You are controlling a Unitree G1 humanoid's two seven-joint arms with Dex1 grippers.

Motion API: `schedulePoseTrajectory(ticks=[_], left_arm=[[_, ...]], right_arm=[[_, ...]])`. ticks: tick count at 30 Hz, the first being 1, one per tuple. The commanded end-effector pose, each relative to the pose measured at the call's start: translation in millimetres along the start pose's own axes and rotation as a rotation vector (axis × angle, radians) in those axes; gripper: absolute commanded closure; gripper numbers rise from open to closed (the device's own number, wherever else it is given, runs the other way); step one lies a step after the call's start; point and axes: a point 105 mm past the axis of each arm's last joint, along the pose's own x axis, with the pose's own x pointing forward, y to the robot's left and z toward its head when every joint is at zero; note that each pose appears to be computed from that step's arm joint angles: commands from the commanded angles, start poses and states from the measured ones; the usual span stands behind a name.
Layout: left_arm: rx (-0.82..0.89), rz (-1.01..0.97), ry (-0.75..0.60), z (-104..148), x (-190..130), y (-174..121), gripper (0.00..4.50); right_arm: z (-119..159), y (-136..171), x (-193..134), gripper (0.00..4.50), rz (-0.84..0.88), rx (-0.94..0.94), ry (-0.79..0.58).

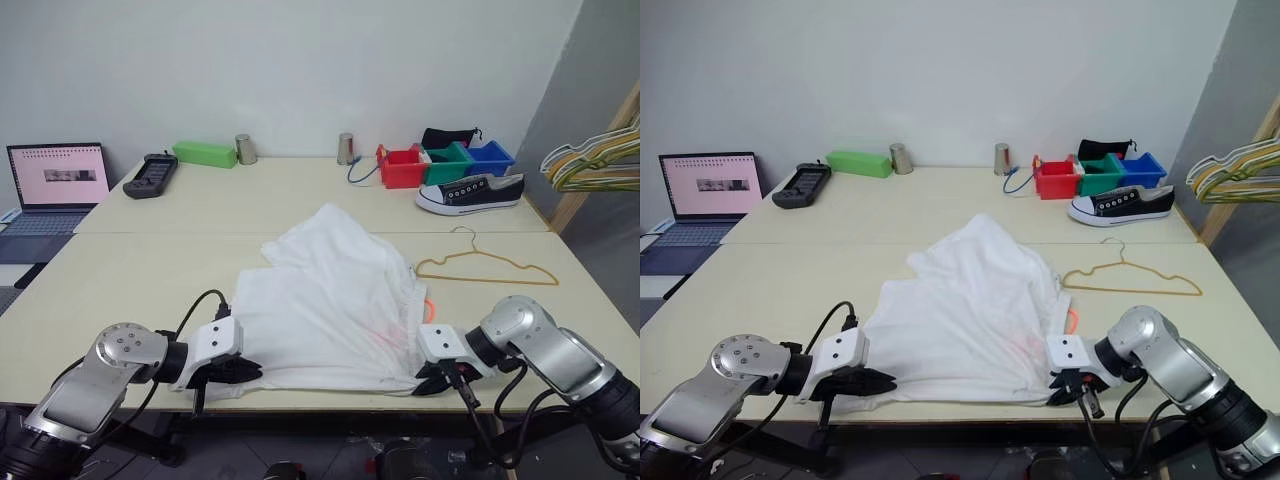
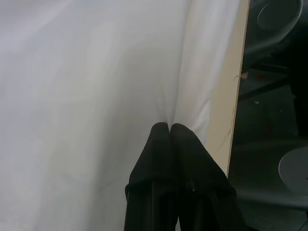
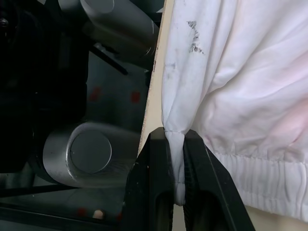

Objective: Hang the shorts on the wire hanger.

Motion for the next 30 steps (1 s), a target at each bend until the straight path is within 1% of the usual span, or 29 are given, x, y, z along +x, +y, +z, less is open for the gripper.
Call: schedulePoseTrajectory(ticks=[1,3,4,5,7,8,9,10,11,14,15,16,20,23,27,30], left_arm=[[0.024,0.025,0.035,0,-11,7,4.5],[0.023,0.024,0.037,-1,-11,7,4.5],[0.024,0.027,0.036,-1,-12,8,4.5],[0.025,0.029,0.035,0,-12,8,4.5],[0.028,0.03,0.032,1,-13,9,4.5],[0.029,0.03,0.031,2,-13,9,4.5],[0.033,0.03,0.029,4,-13,9,4.5],[0.035,0.03,0.027,5,-13,10,4.5],[0.038,0.03,0.025,6,-13,10,4.5],[0.048,0.015,0.006,16,-19,8,4.5],[0.051,0.01,0.0,20,-21,8,4.5],[0.053,0.007,-0.003,23,-23,8,4.5],[0.059,-0.055,-0.09,61,-45,1,4.5],[0.053,-0.082,-0.129,78,-54,0,4.5],[0.045,-0.066,-0.147,85,-59,7,4.5],[0.042,-0.049,-0.123,78,-59,13,4.5]], right_arm=[[8,-4,-4,3.56,-0.013,-0.008,-0.014],[9,-3,-6,3.02,-0.012,-0.013,-0.012],[9,-3,-8,2.83,-0.009,-0.017,-0.011],[11,-2,-9,2.5,-0.006,-0.019,-0.013],[15,1,-13,2.11,0.004,-0.034,-0.016],[16,2,-15,1.76,0.005,-0.038,-0.017],[20,3,-19,1.62,0.012,-0.052,-0.017],[22,4,-21,1.33,0.016,-0.061,-0.017],[24,5,-24,1.17,0.02,-0.068,-0.018],[34,8,-34,0.41,0.03,-0.09,-0.025],[37,8,-37,0.06,0.032,-0.097,-0.027],[38,9,-39,0.01,0.033,-0.101,-0.028],[56,3,-54,0.01,-0.013,-0.095,-0.074],[59,-6,-61,0.01,-0.056,-0.066,-0.091],[56,-18,-69,0.01,-0.121,-0.03,-0.102],[53,-28,-74,0.01,-0.175,-0.012,-0.102]])
